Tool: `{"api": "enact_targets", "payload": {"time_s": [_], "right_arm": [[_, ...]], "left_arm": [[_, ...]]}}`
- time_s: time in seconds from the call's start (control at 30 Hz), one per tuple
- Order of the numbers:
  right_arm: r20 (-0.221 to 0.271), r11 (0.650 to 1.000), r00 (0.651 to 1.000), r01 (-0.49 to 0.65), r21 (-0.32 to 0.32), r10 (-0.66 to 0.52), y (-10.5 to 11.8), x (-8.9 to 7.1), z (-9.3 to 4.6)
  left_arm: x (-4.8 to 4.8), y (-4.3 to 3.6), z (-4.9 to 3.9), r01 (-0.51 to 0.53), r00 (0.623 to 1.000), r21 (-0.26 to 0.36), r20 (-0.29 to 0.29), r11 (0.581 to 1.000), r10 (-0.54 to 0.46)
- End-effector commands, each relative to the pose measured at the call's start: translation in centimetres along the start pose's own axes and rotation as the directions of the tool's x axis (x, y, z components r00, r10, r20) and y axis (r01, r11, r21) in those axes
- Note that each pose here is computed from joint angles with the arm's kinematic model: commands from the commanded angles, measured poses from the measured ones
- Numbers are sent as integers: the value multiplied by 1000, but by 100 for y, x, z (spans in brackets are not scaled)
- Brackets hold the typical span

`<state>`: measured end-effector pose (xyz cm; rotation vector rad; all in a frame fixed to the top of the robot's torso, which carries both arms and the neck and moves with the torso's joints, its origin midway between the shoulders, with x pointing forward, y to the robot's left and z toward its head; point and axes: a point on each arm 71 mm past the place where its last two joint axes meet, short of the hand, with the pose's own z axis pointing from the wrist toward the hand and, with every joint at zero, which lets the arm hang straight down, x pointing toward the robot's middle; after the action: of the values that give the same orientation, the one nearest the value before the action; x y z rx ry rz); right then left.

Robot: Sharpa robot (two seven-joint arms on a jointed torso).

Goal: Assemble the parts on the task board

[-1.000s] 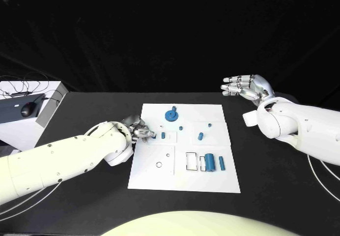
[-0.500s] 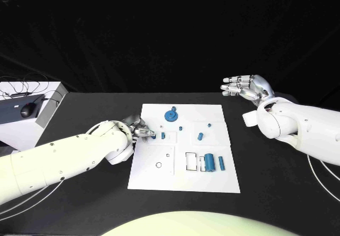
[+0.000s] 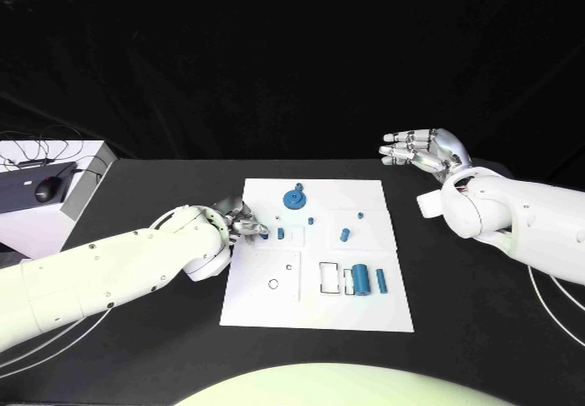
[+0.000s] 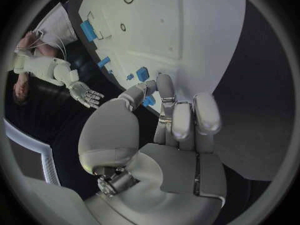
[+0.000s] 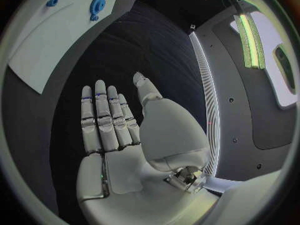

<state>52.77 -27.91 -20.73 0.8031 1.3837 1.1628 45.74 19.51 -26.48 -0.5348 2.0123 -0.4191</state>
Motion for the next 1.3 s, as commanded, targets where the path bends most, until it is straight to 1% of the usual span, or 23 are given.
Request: {"api": "enact_targets", "payload": {"time_s": [0.03,0.23,0.53,0.87,1.3], "right_arm": [[-12,1000,1000,-2,-10,1,10,8,-1],[-12,1000,1000,-2,-10,1,10,8,-2],[-12,1000,1000,-2,-10,2,11,8,-3],[-11,1000,1000,-1,-10,1,10,4,-5],[-10,1000,1000,-1,-10,1,8,0,-4]], "left_arm": [[170,-24,-24,-44,994,9,-99,999,45],[168,-30,-25,-48,994,15,-93,999,49],[164,-62,-22,-58,995,32,-75,998,61],[142,-62,-11,-64,996,32,-54,997,65],[135,-61,-22,-71,996,31,-47,997,72]]}}
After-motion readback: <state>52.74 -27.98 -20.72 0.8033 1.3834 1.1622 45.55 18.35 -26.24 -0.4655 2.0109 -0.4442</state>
